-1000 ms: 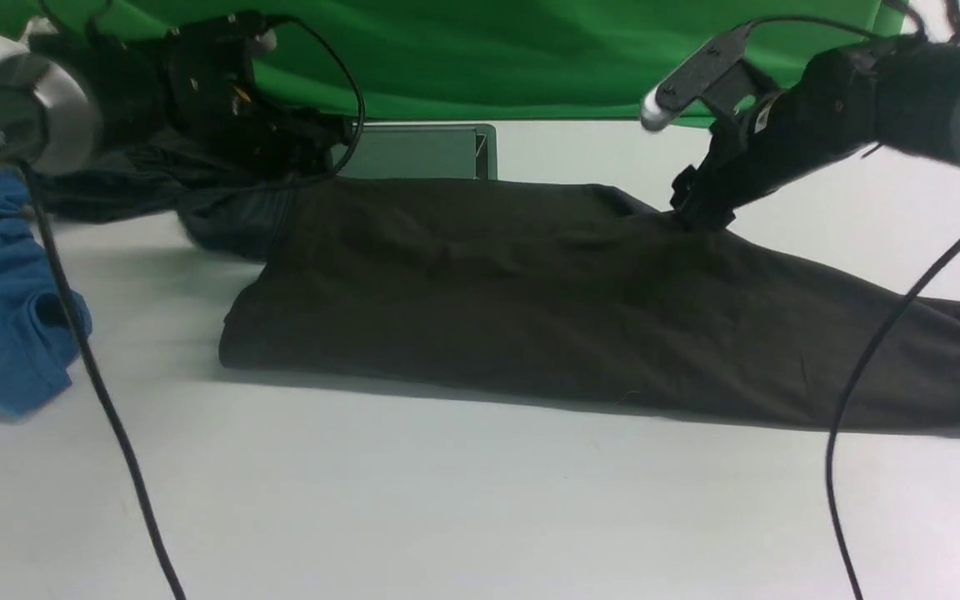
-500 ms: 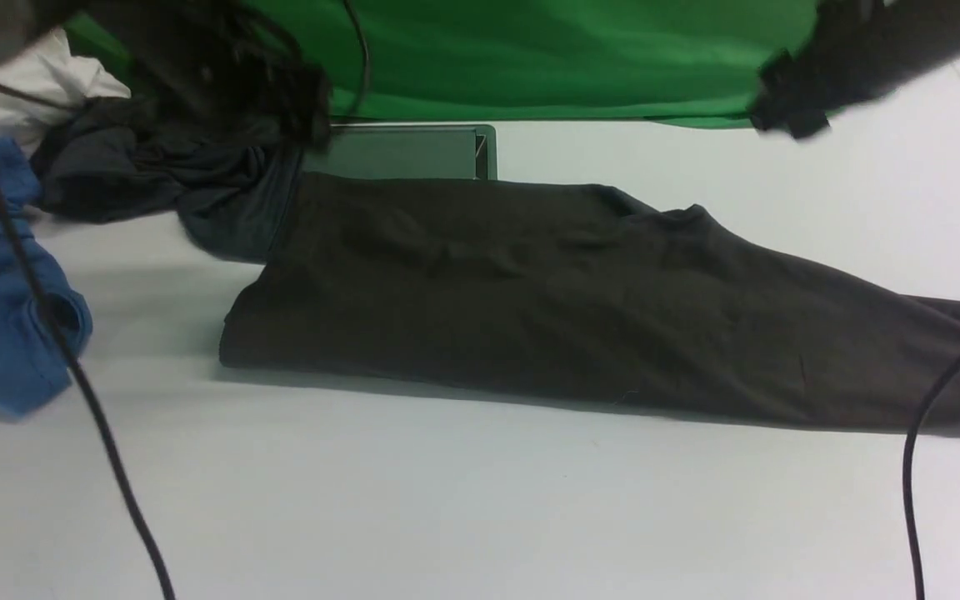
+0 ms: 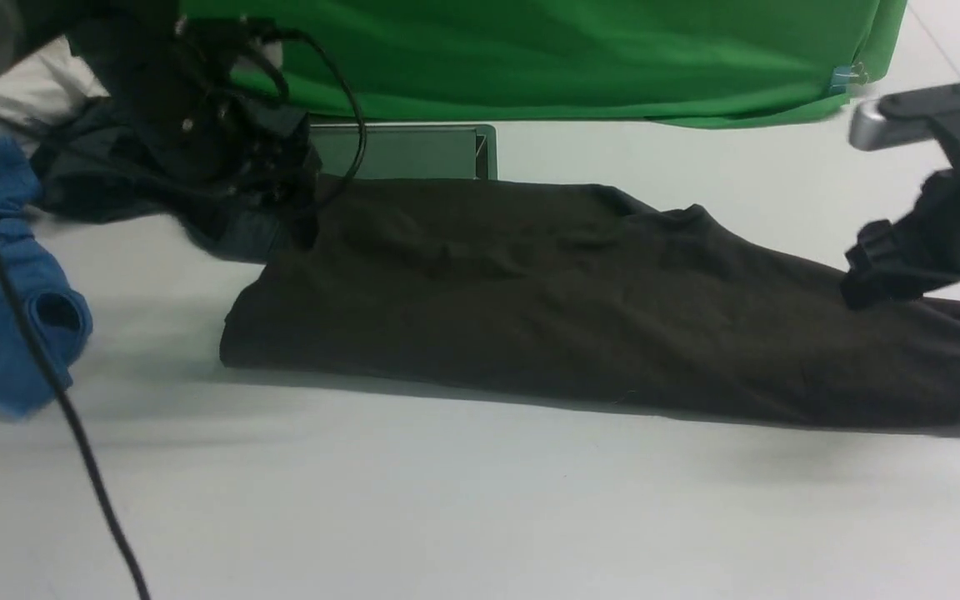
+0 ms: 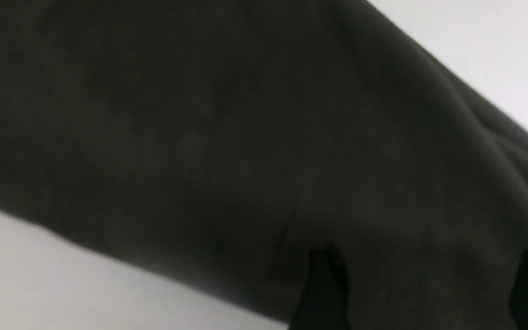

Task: Fold a long-sleeved shirt on a white desktop.
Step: 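Grasp the waist and leg ends of the folded dark trousers and straighten them on the table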

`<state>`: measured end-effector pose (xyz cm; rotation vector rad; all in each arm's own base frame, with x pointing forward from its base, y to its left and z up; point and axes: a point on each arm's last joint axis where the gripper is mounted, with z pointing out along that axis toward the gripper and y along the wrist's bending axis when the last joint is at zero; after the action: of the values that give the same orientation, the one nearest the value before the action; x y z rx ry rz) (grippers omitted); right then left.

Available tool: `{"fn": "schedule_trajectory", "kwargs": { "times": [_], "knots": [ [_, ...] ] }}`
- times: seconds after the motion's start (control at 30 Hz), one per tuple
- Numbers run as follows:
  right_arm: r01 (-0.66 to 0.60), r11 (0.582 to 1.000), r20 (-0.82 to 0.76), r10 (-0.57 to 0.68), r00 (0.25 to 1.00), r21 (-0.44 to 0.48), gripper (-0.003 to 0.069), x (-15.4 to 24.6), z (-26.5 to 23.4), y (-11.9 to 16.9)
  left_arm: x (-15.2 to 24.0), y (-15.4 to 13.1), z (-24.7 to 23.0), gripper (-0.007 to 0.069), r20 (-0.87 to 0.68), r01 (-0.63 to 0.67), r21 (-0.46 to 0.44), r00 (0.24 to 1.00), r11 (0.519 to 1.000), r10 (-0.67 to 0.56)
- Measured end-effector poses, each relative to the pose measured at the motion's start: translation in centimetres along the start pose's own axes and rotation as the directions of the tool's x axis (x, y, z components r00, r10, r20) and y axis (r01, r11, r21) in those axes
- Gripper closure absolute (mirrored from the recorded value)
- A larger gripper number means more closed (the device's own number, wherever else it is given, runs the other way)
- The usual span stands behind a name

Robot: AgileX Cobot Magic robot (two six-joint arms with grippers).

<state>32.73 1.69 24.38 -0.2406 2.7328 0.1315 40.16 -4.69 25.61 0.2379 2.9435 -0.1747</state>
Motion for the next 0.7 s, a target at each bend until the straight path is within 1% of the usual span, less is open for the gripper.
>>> {"fn": "schedule_trajectory", "kwargs": {
  "times": [0.07, 0.1, 0.17, 0.27, 0.3, 0.37, 0.43, 0.53, 0.7],
  "knots": [
    [-0.011, 1.0, 0.029, 0.011, 1.0, -0.002, 0.0132, 1.0, -0.5, 0.2, 0.9, 0.1, 1.3, -0.0064, -0.031, 0.045, 0.0, 0.999, 0.999, -0.045],
    [-0.022, 1.0, 0.064, 0.022, 0.998, -0.005, 0.0132, 1.9, -1.3, 0.5, 1.8, 0.4, 2.7, -0.0063, -0.053, 0.095, -0.001, 0.994, 0.996, -0.094],
    [-0.028, 1.0, 0.089, 0.028, 0.996, -0.006, 0.0132, 2.3, -1.8, 0.7, 2.3, 0.5, 3.4, -0.0062, -0.06, 0.128, 0.006, 0.99, 0.992, -0.128],
    [-0.035, 0.999, 0.171, 0.036, 0.985, -0.01, 0.0132, 2.6, -3.7, 1.1, 3.3, 1.5, 5.2, -0.0054, -0.061, 0.259, 0.089, 0.965, 0.962, -0.254],
    [-0.034, 0.999, 0.176, 0.035, 0.984, -0.009, 0.0132, 2.6, -3.8, 1.1, 3.4, 1.5, 5.3, -0.0052, -0.06, 0.263, 0.095, 0.964, 0.96, -0.258],
    [-0.019, 1.0, 0.21, 0.021, 0.978, -0.012, 0.0132, 2.5, -4.5, 1.6, 3.6, 2.9, 5.9, -0.0047, -0.021, 0.341, 0.136, 0.939, 0.93, -0.342],
    [0.012, 1.0, 0.219, -0.007, 0.976, -0.02, 0.0132, 2.5, -4.7, 2.4, 3.8, 4.1, 6.2, -0.0045, 0.009, 0.387, 0.144, 0.92, 0.911, -0.392],
    [0.067, 0.997, 0.217, -0.057, 0.974, -0.039, 0.0132, 2.5, -4.6, 3.9, 4.0, 5.2, 6.4, -0.0045, 0.037, 0.406, 0.142, 0.909, 0.903, -0.415],
    [0.122, 0.991, 0.224, -0.107, 0.969, -0.055, 0.0132, 2.4, -4.6, 5.2, 3.7, 5.5, 6.7, -0.0043, 0.069, 0.397, 0.155, 0.909, 0.905, -0.411]
  ]
}}
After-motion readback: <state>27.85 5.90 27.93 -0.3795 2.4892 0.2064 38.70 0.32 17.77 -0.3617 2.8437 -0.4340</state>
